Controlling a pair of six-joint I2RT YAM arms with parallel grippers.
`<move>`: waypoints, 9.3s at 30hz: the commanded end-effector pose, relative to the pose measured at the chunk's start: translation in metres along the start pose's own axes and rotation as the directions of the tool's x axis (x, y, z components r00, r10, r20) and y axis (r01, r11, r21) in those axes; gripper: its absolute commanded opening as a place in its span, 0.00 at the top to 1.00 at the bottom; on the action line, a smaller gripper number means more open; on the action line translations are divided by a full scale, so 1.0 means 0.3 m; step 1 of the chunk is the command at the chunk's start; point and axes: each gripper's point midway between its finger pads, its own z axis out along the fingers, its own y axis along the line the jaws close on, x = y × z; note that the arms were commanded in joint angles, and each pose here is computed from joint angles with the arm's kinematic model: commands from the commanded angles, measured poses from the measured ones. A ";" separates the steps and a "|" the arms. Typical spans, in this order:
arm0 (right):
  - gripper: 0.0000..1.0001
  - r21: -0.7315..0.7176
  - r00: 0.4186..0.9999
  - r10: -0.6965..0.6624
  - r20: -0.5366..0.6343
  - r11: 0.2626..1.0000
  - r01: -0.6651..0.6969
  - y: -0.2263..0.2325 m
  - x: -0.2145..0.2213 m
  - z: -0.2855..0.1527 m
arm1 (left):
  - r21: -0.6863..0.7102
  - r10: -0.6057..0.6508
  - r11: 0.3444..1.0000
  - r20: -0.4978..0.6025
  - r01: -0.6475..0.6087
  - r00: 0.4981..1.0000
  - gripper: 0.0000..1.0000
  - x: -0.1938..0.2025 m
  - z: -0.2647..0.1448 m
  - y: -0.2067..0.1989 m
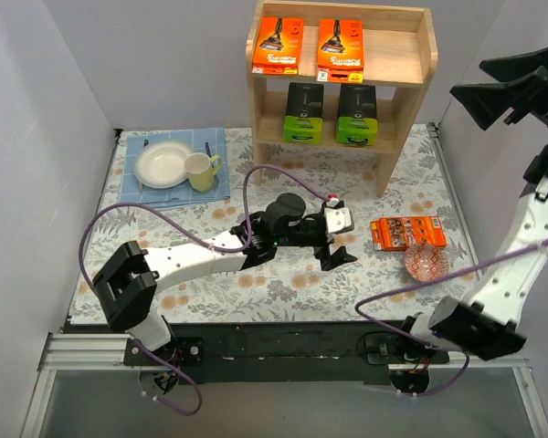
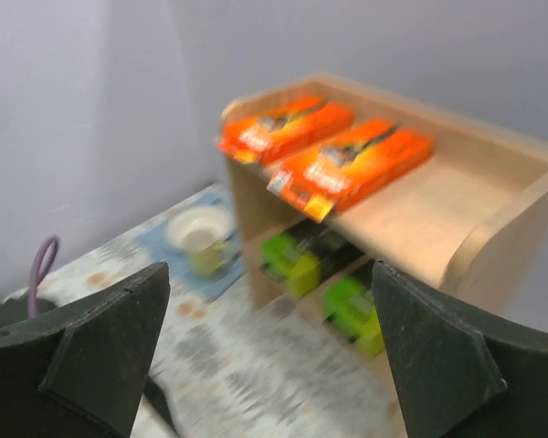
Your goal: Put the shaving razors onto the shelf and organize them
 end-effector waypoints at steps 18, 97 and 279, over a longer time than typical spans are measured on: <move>0.01 0.722 0.968 -0.134 -0.214 0.645 0.249 -0.191 0.204 -0.242 | -0.269 0.003 0.962 -0.132 -0.039 0.991 0.33 0.502 0.458 0.229; 0.04 0.409 0.928 0.126 -0.350 0.912 0.030 -0.146 0.734 -0.096 | -0.156 -0.567 0.823 -0.286 0.546 0.773 0.44 0.407 -0.097 0.095; 0.29 0.474 0.279 0.684 -0.674 0.690 -0.547 0.392 1.831 0.109 | -0.325 -0.973 0.232 -0.072 0.917 0.220 1.00 0.685 -0.343 -0.013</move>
